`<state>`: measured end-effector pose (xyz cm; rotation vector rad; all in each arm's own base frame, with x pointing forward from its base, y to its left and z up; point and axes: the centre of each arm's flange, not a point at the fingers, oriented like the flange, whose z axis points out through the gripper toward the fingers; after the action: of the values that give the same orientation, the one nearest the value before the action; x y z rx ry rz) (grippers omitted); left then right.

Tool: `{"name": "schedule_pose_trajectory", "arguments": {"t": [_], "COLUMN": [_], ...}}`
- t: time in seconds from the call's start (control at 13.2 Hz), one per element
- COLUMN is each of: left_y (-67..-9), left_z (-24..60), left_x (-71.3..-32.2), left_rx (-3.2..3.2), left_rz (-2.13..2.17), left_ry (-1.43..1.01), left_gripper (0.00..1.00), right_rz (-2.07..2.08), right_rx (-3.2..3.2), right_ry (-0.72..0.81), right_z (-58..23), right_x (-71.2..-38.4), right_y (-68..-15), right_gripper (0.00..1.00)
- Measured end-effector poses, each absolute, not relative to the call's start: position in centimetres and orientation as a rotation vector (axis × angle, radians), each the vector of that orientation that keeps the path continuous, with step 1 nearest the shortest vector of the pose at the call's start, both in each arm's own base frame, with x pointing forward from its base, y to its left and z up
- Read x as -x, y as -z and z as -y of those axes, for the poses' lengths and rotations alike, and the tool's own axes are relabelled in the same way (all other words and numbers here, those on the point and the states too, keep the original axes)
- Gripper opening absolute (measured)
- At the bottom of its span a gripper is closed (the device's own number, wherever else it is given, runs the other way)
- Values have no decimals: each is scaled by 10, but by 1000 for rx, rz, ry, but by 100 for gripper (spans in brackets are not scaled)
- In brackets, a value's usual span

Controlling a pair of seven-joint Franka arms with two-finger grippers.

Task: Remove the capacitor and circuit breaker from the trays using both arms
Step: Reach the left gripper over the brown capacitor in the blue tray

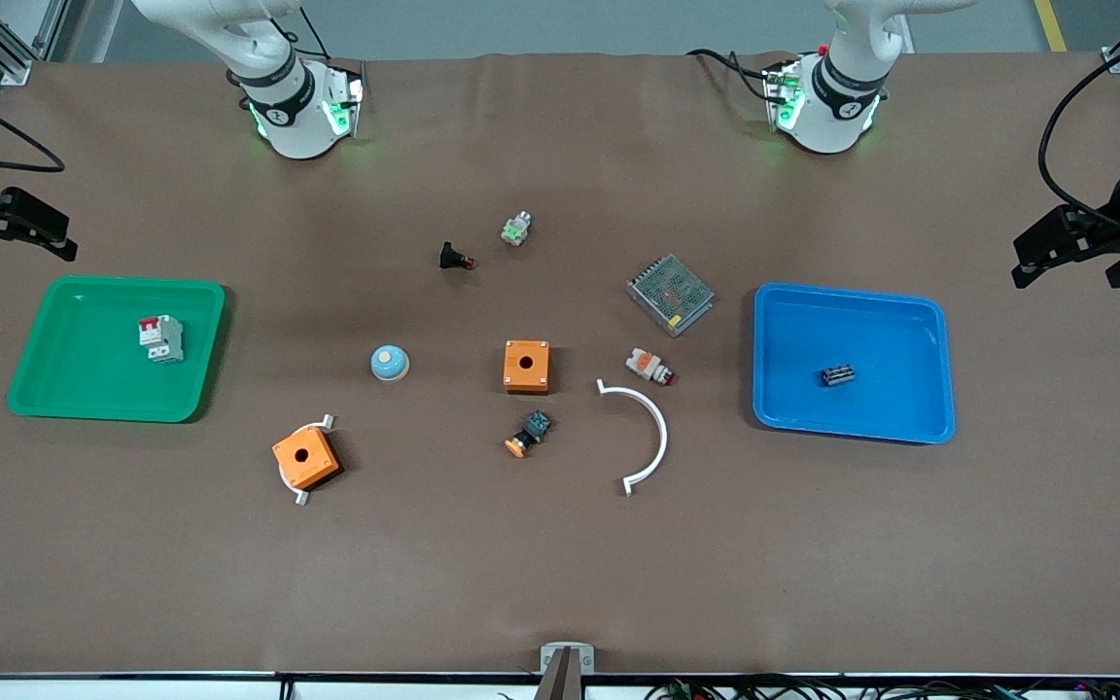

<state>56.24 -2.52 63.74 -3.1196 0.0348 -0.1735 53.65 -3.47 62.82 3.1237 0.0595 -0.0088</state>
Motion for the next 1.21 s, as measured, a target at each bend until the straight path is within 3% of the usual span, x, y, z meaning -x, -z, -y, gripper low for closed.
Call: {"name": "schedule_pose_trajectory", "arguments": {"t": [0.61,1.21], "left_y": [-620,-491], "left_z": [25,23], "left_x": [-567,-604], "left_rx": [3123,3120], "left_rz": [-33,-34], "left_ry": [99,-242], "left_gripper": [100,100], "right_rz": [-66,-67], "right_rx": [-3123,-3121], "right_ry": [-10,-26], "right_z": [32,32], "right_x": [-537,-539], "right_y": [-633,-636], "right_gripper": [100,100]}}
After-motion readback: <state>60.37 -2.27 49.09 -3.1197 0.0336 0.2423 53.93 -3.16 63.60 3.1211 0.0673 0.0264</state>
